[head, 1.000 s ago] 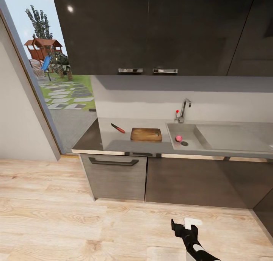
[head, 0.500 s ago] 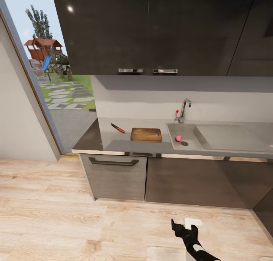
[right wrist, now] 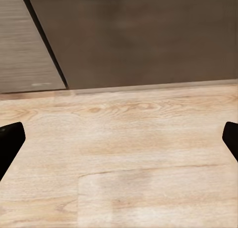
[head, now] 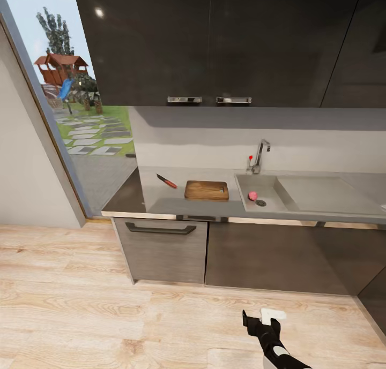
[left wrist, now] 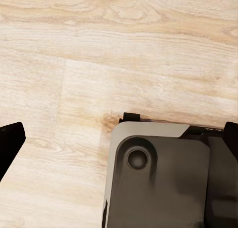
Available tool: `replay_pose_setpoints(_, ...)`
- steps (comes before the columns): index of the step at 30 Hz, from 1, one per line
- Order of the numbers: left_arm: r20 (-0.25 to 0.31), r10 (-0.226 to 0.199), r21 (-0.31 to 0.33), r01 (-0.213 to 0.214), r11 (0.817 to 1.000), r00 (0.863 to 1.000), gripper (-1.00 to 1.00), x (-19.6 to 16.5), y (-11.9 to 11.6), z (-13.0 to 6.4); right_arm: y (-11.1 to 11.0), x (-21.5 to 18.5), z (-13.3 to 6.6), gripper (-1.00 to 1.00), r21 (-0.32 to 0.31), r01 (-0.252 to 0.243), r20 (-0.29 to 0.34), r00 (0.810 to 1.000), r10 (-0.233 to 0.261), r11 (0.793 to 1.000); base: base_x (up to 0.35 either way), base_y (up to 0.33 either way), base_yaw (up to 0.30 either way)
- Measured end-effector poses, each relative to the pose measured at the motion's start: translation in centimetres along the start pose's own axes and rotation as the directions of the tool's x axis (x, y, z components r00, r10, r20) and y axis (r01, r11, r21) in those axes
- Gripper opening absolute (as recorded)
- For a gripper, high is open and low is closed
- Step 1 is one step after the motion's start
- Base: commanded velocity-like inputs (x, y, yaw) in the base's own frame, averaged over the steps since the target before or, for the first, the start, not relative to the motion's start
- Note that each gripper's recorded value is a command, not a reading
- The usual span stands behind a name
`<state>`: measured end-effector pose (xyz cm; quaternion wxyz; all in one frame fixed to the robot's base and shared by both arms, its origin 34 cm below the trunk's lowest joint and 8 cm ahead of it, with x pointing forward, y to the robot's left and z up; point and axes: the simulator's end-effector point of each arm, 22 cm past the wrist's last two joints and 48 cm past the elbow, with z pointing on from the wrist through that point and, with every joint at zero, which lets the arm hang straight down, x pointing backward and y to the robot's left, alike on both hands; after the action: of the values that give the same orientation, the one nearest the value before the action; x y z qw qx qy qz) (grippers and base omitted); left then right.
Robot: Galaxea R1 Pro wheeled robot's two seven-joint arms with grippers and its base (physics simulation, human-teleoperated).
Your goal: In the kitchen, take the Vidalia onion out of the sink, dice it on the chopping board with the paring knife, put the diced onion into the bowl on the countertop, then place both the paring knife and the chopping board into the sink.
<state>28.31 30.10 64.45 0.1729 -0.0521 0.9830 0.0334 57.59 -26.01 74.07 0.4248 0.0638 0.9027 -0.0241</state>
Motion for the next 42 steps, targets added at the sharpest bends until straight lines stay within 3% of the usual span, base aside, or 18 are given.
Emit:
replay_pose_setpoints(18,0.003,-0.001,-0.004,0.001,1.000,1.000,1.00,-0.2,0.3,0.0,-0.7,-0.6,0.2,1.00,0.009,0.003,0.011,1.000,-0.003,1.000,0.000,0.000,0.000)
replay_pose_setpoints(22,0.006,-0.001,-0.005,0.001,1.000,1.000,1.00,-0.3,0.3,0.0,-3.3,-1.9,0.6,1.00,0.040,0.011,0.036,0.999,-0.012,0.999,0.000,0.000,0.000)
replay_pose_setpoints(26,0.006,-0.001,-0.006,0.001,1.000,1.000,1.00,-0.4,0.4,0.0,-4.4,-6.3,1.4,1.00,0.045,0.011,0.116,0.993,-0.016,0.999,0.000,0.000,0.000)
replay_pose_setpoints(29,0.006,-0.001,-0.007,0.001,1.000,1.000,1.00,-0.3,0.4,0.0,-3.6,-10.3,1.9,1.00,0.027,0.007,0.165,0.986,-0.012,1.000,0.000,0.000,0.000)
replay_pose_setpoints(36,0.005,-0.001,-0.007,0.001,1.000,1.000,1.00,-0.3,0.5,0.0,-1.1,-17.6,1.9,1.00,-0.025,0.005,0.216,0.976,0.001,1.000,0.000,0.000,0.000)
replay_pose_setpoints(40,0.004,-0.001,-0.007,0.001,1.000,1.000,1.00,-0.2,0.5,0.0,0.5,-24.4,0.3,1.00,-0.058,0.002,0.322,0.947,0.017,0.998,0.000,0.000,0.000)
replay_pose_setpoints(42,0.003,-0.001,-0.007,0.001,1.000,1.000,1.00,-0.2,0.5,0.0,1.3,-28.1,-1.0,1.00,-0.075,0.008,0.390,0.921,0.022,0.997,0.000,0.000,0.000)
